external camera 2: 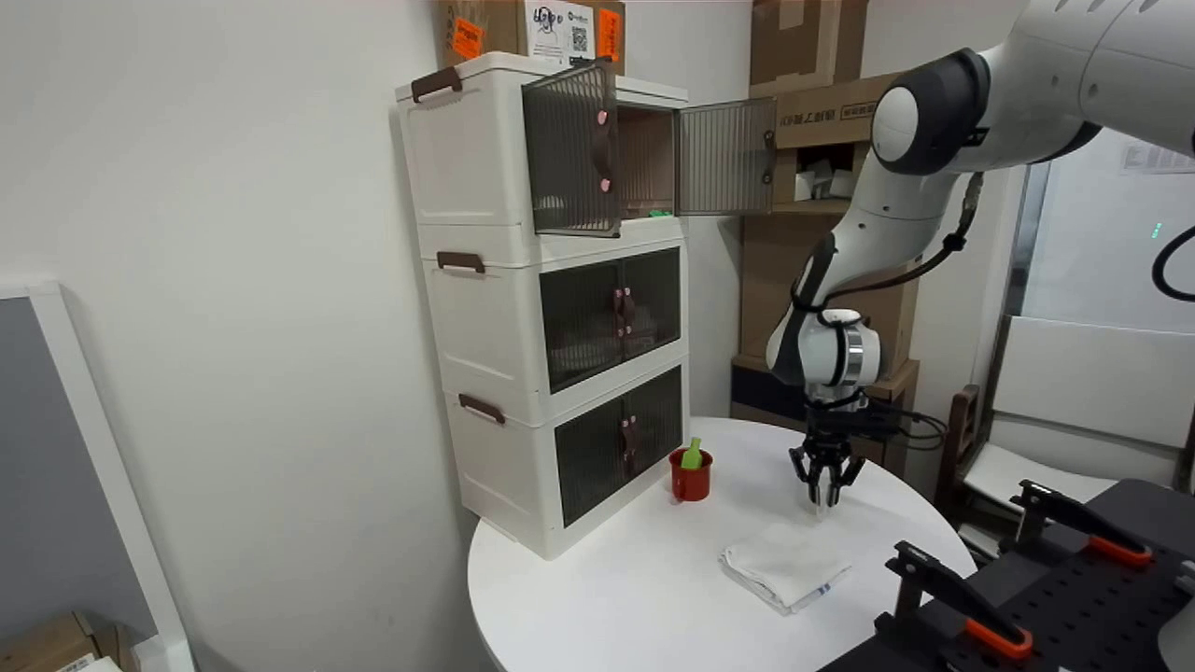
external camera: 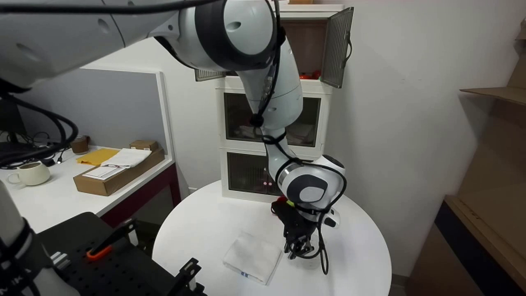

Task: Place the measuring cup on the top shelf

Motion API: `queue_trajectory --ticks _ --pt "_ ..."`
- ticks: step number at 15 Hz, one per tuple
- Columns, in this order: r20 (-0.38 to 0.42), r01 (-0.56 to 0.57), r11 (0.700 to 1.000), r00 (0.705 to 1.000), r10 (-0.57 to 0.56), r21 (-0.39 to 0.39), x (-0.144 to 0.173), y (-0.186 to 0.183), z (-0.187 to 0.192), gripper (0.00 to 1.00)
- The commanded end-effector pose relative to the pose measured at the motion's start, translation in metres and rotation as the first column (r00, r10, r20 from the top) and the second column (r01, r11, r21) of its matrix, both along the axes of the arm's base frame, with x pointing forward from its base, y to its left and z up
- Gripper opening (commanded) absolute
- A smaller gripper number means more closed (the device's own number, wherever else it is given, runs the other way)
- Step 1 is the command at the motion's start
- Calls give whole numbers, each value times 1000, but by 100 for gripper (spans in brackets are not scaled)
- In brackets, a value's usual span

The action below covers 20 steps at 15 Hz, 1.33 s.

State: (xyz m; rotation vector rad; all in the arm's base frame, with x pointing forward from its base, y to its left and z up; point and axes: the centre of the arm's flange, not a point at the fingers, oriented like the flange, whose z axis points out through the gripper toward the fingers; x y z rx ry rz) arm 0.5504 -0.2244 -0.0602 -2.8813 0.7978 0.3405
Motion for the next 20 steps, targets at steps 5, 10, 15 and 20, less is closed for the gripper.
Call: queue_trajectory --ticks 5,10,15,20 --pt "-34 -305 919 946 323 251 -51 11 99 6" --pt "-48 -461 816 861 507 350 -61 32 149 6" --pt "-60 -596 736 763 644 320 -68 87 187 6" --pt "13 -672 701 724 689 239 -61 129 220 6"
